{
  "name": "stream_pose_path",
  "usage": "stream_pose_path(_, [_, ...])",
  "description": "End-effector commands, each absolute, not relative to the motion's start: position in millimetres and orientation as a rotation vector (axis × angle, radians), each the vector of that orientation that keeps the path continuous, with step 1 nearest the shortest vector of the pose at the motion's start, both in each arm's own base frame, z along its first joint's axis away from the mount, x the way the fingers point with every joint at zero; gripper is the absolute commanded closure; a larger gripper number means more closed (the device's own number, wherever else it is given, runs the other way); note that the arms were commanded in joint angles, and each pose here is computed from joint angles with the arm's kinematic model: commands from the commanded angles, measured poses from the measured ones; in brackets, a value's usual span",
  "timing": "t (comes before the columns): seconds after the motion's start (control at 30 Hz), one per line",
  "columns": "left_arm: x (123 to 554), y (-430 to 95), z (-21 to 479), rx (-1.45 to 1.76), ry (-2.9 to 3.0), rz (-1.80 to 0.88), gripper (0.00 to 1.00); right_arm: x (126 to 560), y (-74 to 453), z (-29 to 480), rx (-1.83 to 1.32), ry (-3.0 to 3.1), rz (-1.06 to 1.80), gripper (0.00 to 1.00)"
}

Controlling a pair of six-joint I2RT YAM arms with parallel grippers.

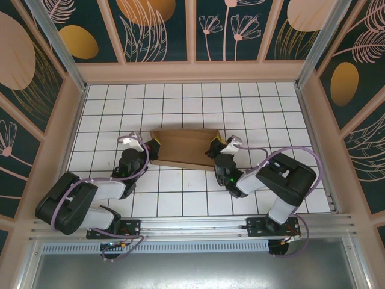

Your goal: Fold the paper box

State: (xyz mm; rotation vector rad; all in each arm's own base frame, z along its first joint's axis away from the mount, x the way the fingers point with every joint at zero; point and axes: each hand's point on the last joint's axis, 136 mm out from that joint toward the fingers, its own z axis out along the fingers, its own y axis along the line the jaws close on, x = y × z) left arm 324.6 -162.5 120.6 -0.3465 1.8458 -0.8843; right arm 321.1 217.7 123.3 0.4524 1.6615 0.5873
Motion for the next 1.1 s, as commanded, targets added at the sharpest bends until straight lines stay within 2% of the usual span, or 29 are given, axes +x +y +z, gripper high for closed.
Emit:
stream_pose_path(0.0, [278,-170,40,-0.290,2.197,-0.822,0.94,294,233,67,0.263,1.870,0.550,0.93])
stream_pose_path(0.4, [275,-138,32,-0.267,2.192,-0.594,0.96,277,242,89,0.080,1.773,0.646,0.82])
stream_pose_path(0.6, [275,-136,28,-0.251,2.206,-0.559,0.98,269,244,115,-0.012,1.693,0.685,0.65])
stream_pose_path(0.7, [277,-137,31,-0.242,2.199,-0.556,0.98,265,238,129,-0.041,1.661,0.678,0.59])
stream_pose_path(0.9, [283,-139,40,-0.198,2.186,-0.531,1.00,255,222,140,-0.041,1.674,0.665,0.53])
stream_pose_path(1.07, [287,-142,43,-0.186,2.181,-0.529,1.00,251,204,141,-0.003,1.717,0.619,0.54])
